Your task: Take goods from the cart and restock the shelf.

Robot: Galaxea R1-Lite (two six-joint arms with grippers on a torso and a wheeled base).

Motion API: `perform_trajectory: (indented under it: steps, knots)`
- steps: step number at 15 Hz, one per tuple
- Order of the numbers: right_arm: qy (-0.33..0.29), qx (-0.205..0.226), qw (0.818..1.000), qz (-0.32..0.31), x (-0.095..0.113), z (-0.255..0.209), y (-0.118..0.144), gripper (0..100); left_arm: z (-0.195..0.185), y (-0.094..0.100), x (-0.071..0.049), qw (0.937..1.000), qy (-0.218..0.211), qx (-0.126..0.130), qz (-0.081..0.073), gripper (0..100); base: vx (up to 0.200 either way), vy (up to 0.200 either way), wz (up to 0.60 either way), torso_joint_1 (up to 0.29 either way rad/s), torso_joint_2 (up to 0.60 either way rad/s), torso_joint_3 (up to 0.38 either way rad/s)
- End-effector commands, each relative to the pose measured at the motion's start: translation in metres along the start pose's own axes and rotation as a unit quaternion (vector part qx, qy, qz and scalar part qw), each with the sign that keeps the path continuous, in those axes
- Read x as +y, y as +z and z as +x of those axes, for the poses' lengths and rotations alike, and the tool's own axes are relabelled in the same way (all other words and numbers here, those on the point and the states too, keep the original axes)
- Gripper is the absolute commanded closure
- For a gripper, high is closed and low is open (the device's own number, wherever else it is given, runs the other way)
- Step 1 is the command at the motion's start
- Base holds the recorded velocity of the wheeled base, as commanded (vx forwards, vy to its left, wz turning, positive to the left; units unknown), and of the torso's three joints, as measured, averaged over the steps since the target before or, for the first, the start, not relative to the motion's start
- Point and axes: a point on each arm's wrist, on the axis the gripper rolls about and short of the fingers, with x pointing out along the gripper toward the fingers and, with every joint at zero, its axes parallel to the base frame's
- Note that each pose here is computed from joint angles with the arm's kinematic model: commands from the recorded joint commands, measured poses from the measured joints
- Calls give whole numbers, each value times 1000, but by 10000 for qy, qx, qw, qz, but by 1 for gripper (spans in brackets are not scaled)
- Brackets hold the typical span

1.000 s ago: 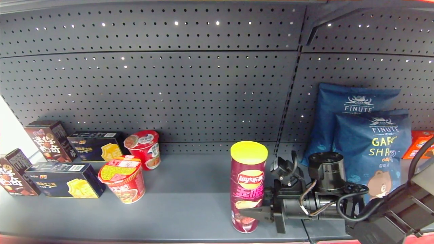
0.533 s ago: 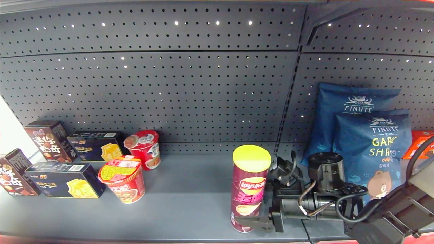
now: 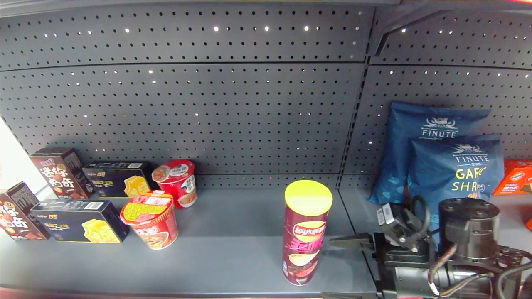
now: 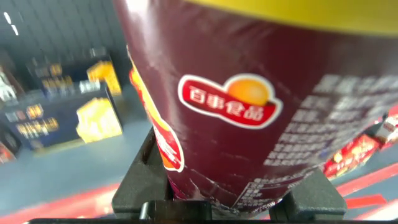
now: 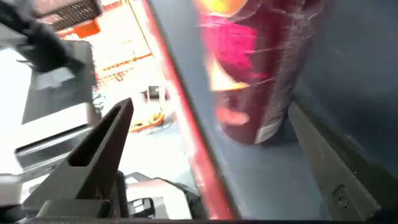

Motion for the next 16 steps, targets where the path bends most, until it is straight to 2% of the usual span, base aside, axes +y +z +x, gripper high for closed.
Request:
perform_trajectory:
  steps: [1,2,4,7,8,9,11,12,14,15,16]
  knots:
    - [-270,-462,9980,-338,24,-38,17,0,5,29,1,9998,-103,-133,116,100,0,0,0,0,0,0]
    - [-965,-336,9946,-204,27,-54,15,0,16,46,2,9983,-574,-43,99,100,0,0,0,0,0,0]
    - [-1673,40,9857,198,24,-64,3,0,42,61,5,9892,-1430,306,-31,100,0,0,0,0,0,0]
    - [-2278,245,9729,313,24,-66,0,0,91,81,12,9683,-2340,812,-322,100,0,0,0,0,0,0]
    - [-2329,251,9717,312,24,-67,0,0,102,80,13,9627,-2495,961,-410,100,0,0,0,0,0,0]
    - [-2409,213,9699,287,25,-69,2,0,125,73,12,9468,-2880,1307,-590,100,0,0,0,0,0,0]
    - [-2427,175,9694,317,23,-68,4,0,155,64,9,9287,-3244,1637,-743,100,0,0,0,0,0,0]
    - [-2420,166,9695,346,23,-68,4,0,162,63,8,9255,-3307,1686,-758,100,0,0,0,0,0,0]
    - [-2405,163,9696,413,23,-68,3,0,194,52,-1,9111,-3570,1905,-784,100,0,0,0,0,0,0]
    - [-2382,168,9702,417,23,-67,3,0,207,46,-7,9039,-3728,1948,-780,100,0,0,0,0,0,0]
    - [-2197,136,9746,410,21,-65,5,0,231,37,-13,9004,-3848,1887,-747,100,0,0,0,0,0,0]
